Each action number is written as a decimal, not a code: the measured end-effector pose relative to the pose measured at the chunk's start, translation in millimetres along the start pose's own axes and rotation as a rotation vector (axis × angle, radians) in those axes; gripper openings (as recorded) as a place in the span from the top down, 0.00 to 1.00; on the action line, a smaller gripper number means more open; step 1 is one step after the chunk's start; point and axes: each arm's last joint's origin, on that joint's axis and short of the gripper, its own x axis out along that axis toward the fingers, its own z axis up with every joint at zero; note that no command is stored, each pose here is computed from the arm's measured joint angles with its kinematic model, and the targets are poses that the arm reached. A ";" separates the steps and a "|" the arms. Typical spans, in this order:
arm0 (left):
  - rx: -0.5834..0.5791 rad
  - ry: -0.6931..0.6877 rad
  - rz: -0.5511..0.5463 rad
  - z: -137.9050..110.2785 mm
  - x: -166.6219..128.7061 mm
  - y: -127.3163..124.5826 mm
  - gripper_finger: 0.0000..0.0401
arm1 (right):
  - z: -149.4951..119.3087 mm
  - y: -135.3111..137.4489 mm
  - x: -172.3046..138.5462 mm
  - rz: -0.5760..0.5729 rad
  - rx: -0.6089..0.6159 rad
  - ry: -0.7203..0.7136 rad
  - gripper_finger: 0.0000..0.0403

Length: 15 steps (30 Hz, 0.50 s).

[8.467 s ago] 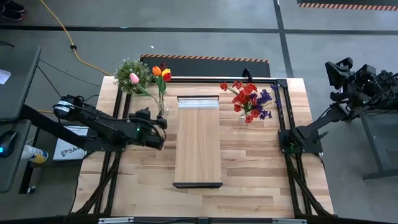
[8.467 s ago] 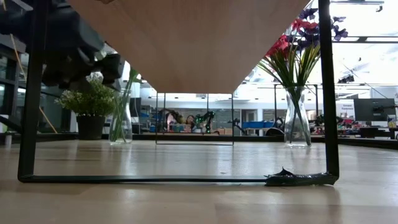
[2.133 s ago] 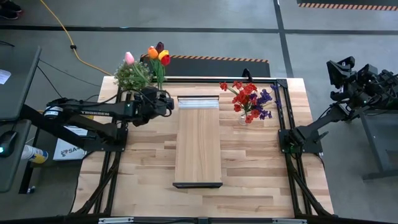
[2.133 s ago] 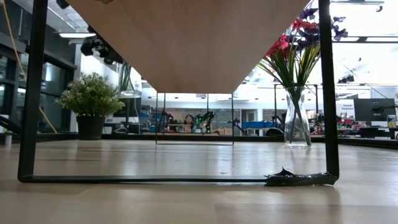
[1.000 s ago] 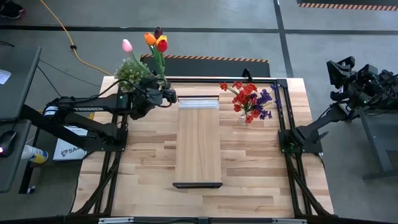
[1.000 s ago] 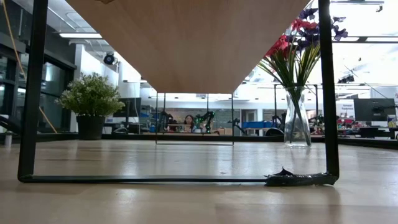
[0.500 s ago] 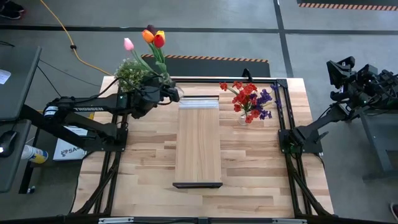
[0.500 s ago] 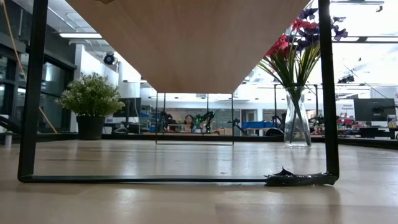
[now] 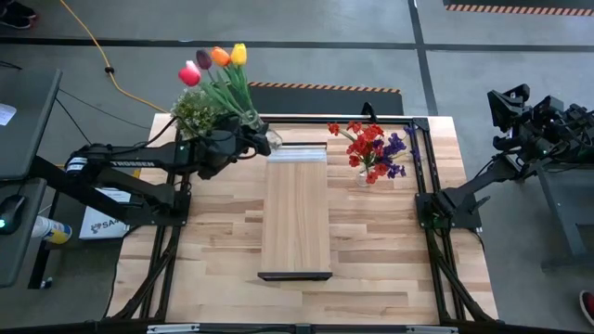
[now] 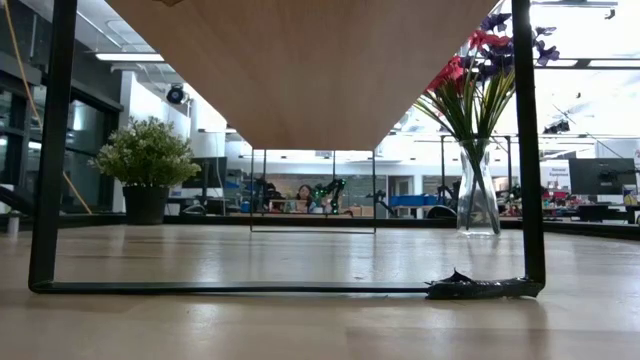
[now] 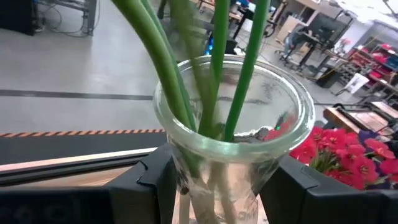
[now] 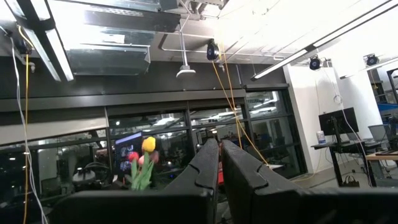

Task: Pick and place flowers into a vace then onto a shelf
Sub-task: Put the left transparent vase with tulips on the shelf

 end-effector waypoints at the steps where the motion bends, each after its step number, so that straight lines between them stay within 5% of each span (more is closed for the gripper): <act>1: 0.004 0.000 -0.001 -1.1 -1.4 -1.1 0.48 | 0.0 0.0 0.0 0.000 0.000 0.000 0.97; 15: 0.009 0.046 -0.065 -16.8 5.8 -14.2 0.48 | 0.0 0.1 0.1 0.000 0.000 0.000 0.97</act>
